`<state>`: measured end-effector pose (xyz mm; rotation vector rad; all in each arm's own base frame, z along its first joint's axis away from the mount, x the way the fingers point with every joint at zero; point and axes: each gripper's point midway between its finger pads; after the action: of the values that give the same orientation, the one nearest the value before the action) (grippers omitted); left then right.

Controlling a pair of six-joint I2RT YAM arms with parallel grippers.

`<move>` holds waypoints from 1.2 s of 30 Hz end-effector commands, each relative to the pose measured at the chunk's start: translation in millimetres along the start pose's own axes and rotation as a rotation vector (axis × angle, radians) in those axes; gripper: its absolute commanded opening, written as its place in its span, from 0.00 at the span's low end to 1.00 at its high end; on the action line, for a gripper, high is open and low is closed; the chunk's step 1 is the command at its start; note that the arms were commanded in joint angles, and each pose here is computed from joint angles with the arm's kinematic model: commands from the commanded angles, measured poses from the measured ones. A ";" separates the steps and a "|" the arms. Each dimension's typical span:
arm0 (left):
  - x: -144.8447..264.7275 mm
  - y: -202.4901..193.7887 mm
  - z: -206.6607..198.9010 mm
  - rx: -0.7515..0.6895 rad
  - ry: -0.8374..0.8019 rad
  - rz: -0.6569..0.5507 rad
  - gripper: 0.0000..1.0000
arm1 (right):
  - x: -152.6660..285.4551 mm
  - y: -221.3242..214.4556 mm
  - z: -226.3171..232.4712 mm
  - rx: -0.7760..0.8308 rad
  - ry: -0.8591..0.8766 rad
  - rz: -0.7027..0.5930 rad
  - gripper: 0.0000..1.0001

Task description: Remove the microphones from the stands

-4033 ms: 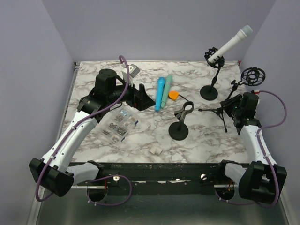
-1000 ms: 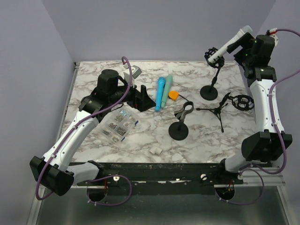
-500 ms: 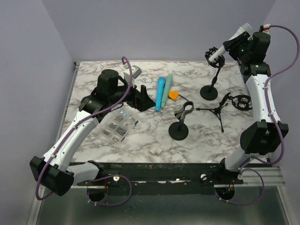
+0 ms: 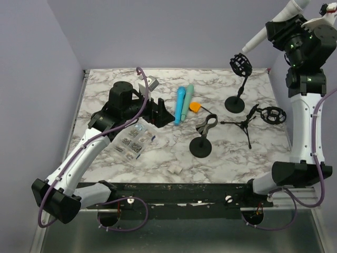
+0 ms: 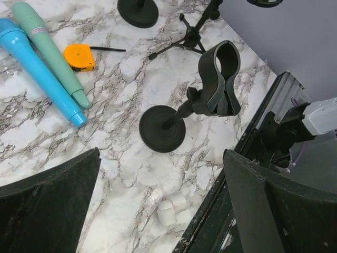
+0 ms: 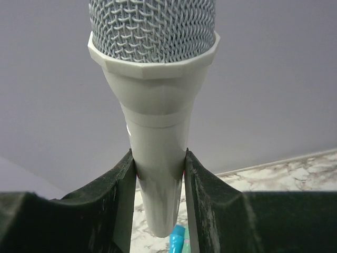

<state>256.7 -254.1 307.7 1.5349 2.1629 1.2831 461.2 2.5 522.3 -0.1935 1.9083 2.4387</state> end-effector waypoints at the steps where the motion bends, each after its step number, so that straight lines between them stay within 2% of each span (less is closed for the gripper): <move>1: 14.8 25.3 -23.8 -0.002 -0.042 -0.102 0.98 | 30.0 -1.3 52.3 -0.030 0.231 0.027 0.24; 8: 38.2 53.9 -73.2 0.143 -0.191 -0.164 0.99 | 77.7 -80.2 149.3 -0.189 0.582 0.241 0.24; 12: 36.5 56.0 -87.0 0.213 -0.262 -0.130 0.99 | 110.3 -115.8 195.6 -0.326 0.741 0.341 0.24; 17: 23.0 47.1 -81.3 0.284 -0.276 -0.094 0.99 | 139.8 -144.9 234.1 -0.383 0.827 0.411 0.24; 21: 10.5 39.4 -80.3 0.278 -0.249 -0.074 0.97 | 156.3 -162.9 255.7 -0.426 0.882 0.465 0.24; 24: 0.4 33.9 -72.5 0.269 -0.174 -0.065 0.88 | 164.5 -169.3 264.7 -0.445 0.907 0.485 0.24; 28: -4.2 29.9 -58.2 0.255 -0.083 -0.082 0.72 | 170.5 -168.1 266.4 -0.463 0.912 0.481 0.24; 36: -13.5 34.4 -57.1 0.230 -0.075 -0.069 0.45 | 175.9 -176.2 273.2 -0.472 0.923 0.502 0.24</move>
<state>242.1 -290.4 354.6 1.5923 2.3724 0.9130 293.8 297.3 385.8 -1.0533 1.6985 3.5551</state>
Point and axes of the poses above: each gripper's point midway between its finger pads, its own x axis back along the fingers, its own z axis along the line the jaws close on, y = z × x, and after that the axes turned 15 degrees about x, right-handed
